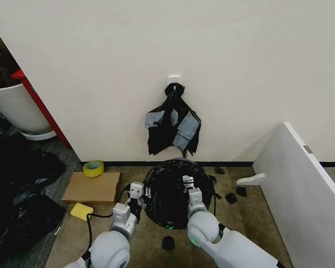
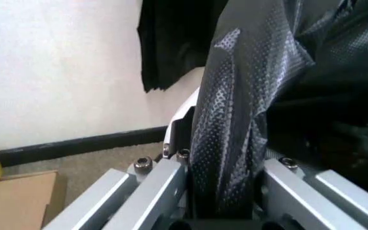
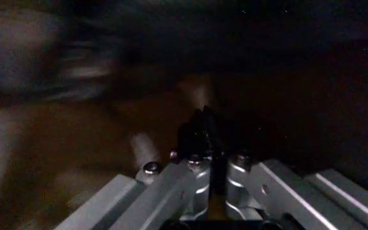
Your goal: Place the garbage bag over the trash bin.
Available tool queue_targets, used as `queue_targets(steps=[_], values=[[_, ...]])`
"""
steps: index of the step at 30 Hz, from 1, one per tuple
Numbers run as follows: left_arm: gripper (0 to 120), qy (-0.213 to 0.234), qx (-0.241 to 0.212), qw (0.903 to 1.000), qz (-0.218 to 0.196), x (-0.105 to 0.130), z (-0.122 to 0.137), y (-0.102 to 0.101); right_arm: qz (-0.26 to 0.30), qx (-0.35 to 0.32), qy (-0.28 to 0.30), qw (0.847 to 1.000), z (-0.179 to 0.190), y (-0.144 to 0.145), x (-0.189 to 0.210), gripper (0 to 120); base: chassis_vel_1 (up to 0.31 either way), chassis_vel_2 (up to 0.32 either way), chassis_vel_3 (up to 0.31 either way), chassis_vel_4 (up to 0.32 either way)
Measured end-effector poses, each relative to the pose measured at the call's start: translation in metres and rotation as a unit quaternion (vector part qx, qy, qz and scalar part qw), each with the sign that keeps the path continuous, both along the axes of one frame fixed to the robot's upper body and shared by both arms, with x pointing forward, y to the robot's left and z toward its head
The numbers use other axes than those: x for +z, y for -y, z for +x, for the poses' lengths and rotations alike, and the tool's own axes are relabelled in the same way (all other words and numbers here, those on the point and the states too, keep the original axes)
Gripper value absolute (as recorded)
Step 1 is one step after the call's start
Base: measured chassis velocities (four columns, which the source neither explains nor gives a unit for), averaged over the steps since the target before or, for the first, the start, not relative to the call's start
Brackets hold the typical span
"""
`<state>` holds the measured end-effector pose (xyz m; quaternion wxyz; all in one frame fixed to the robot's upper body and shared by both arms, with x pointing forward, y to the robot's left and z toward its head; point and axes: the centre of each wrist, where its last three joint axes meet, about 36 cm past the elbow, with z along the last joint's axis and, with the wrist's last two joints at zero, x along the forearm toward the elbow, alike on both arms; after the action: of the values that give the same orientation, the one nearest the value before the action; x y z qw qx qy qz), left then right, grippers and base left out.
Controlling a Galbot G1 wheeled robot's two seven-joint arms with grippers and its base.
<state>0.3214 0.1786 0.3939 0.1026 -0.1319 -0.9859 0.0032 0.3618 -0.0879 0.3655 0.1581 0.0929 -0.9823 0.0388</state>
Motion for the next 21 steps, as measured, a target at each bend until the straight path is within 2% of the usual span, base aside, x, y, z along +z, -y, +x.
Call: queue_targets(steps=[6, 11, 14, 17, 21], values=[[1, -0.002, 0.004, 1.0, 0.002, -0.003, 0.004, -0.001, 0.047, 0.05, 0.013, 0.998, -0.029, -0.003, 0.019, 0, 0.0, 0.0, 0.0, 0.0], [1, -0.007, 0.003, 1.0, 0.0, -0.006, 0.003, 0.002, 0.083, 0.08, 0.063, 0.991, -0.013, -0.008, 0.005, 0, 0.0, 0.0, 0.0, 0.0], [1, -0.008, 0.003, 1.0, 0.0, -0.006, 0.002, 0.002, 0.081, 0.074, 0.071, 0.991, -0.001, -0.011, -0.004, 0, 0.0, 0.0, 0.0, 0.0], [1, -0.008, 0.001, 1.0, -0.003, -0.003, -0.001, 0.002, 0.053, 0.044, 0.072, 0.995, 0.023, -0.018, -0.018, 0, 0.0, 0.0, 0.0, 0.0], [1, -0.008, 0.001, 1.0, -0.005, -0.001, -0.002, 0.002, 0.023, 0.023, 0.065, 0.997, 0.035, -0.022, -0.026, 0, 0.0, 0.0, 0.0, 0.0]])
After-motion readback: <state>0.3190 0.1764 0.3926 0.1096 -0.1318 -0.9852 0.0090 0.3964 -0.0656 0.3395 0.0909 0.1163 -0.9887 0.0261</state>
